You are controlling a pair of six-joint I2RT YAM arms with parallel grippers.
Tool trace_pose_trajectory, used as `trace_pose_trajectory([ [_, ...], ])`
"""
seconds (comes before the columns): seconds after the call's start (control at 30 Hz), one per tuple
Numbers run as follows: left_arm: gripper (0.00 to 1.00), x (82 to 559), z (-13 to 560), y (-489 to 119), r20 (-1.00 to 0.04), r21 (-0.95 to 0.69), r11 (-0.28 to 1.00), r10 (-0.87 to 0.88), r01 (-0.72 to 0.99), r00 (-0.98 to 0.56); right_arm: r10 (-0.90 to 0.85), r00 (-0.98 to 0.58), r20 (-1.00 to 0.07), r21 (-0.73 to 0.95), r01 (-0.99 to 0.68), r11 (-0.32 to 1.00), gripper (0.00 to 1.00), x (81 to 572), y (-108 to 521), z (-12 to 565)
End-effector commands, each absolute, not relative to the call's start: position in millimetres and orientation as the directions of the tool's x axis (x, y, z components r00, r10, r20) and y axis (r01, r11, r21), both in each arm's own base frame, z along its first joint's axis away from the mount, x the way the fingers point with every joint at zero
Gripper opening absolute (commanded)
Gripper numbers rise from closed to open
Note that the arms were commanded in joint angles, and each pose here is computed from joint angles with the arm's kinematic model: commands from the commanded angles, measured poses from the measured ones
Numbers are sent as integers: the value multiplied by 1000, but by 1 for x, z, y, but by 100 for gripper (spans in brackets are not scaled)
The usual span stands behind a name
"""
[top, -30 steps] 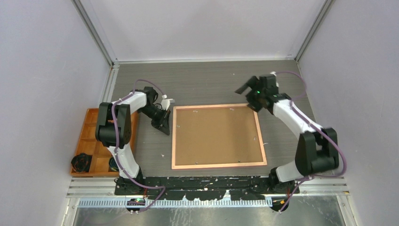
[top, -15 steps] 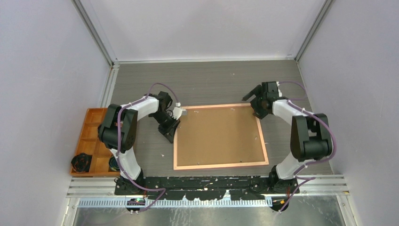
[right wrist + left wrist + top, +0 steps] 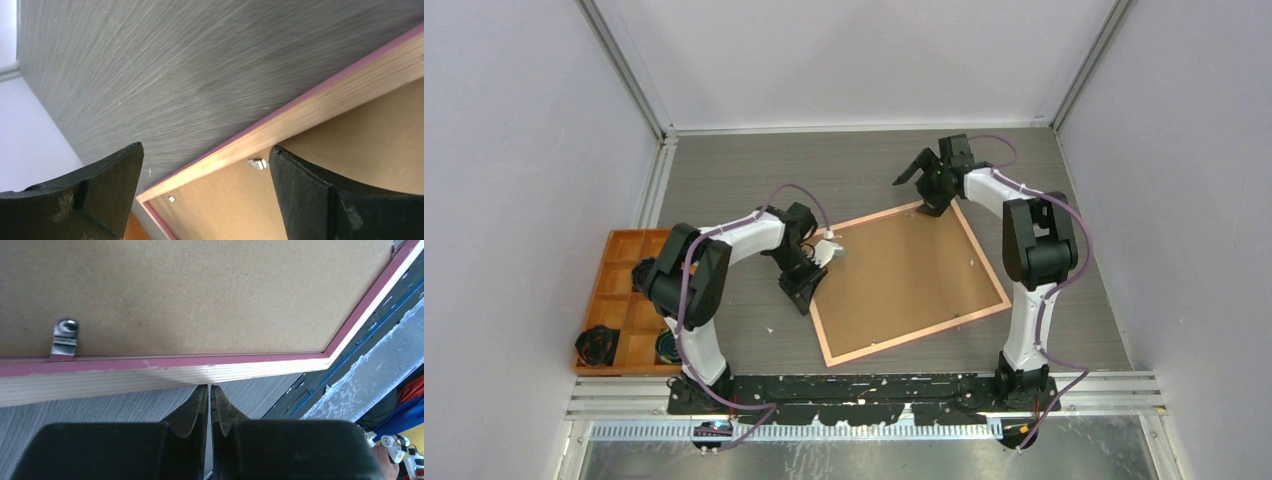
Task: Put the photo into the frame
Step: Adjust the photo frame at the center of the board.
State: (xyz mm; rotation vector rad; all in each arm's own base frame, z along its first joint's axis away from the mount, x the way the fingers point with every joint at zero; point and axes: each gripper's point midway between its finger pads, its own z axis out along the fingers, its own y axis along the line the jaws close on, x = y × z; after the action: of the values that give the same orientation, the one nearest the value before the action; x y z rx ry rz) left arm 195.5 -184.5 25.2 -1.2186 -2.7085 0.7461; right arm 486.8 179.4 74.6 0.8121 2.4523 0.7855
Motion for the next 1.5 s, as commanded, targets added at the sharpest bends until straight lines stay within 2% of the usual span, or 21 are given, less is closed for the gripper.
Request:
trace_pose_trajectory([
  [0.0, 8, 204, 50, -189, -177, -495, 536, 708, 684, -683, 693, -656, -299, 679, 364, 637, 100, 512, 127, 139],
  [0.17, 10, 197, 80, -187, -204, -532, 471, 736, 704, -646, 742, -570, -352, 613, 458, 643, 100, 497, 56, 140],
  [0.23, 11, 210, 97, -185, -250, -501, 455, 739, 736, -626, 766, -533, -358, 566, 529, 633, 100, 476, 29, 132],
  [0.37, 12, 285, 120, -170, -350, -383, 556, 652, 738, -672, 796, -462, -392, 520, 602, 606, 100, 426, 9, 130],
  [0.5, 13, 383, 118, -154, -401, -300, 714, 507, 633, -763, 827, -454, -332, 477, 676, 562, 100, 370, 10, 122],
  [0.6, 13, 436, 102, -148, -411, -260, 780, 444, 569, -796, 835, -475, -278, 339, 765, 548, 100, 316, 4, 111],
  [0.7, 13, 461, 78, -151, -384, -264, 804, 419, 533, -823, 823, -515, -239, 175, 811, 559, 100, 263, -5, 100],
  [0.83, 13, 456, 45, -159, -314, -337, 801, 400, 495, -861, 837, -502, -217, 142, 833, 535, 100, 218, -5, 94],
  [0.93, 12, 446, 34, -162, -303, -362, 790, 402, 495, -864, 861, -456, -225, 186, 848, 497, 100, 208, -2, 88],
  [1.0, 12, 435, 31, -164, -297, -387, 774, 409, 501, -863, 881, -435, -186, 208, 859, 468, 100, 203, 6, 73],
  [1.1, 12, 416, 27, -166, -283, -403, 750, 442, 524, -851, 903, -410, -126, 277, 860, 429, 100, 206, 20, 56],
  [1.2, 11, 397, 23, -164, -263, -415, 729, 476, 544, -839, 916, -386, -111, 332, 854, 400, 100, 216, 26, 41],
  [1.47, 10, 340, 14, -151, -199, -453, 673, 562, 584, -803, 909, -365, -202, 394, 819, 417, 100, 266, 11, 32],
])
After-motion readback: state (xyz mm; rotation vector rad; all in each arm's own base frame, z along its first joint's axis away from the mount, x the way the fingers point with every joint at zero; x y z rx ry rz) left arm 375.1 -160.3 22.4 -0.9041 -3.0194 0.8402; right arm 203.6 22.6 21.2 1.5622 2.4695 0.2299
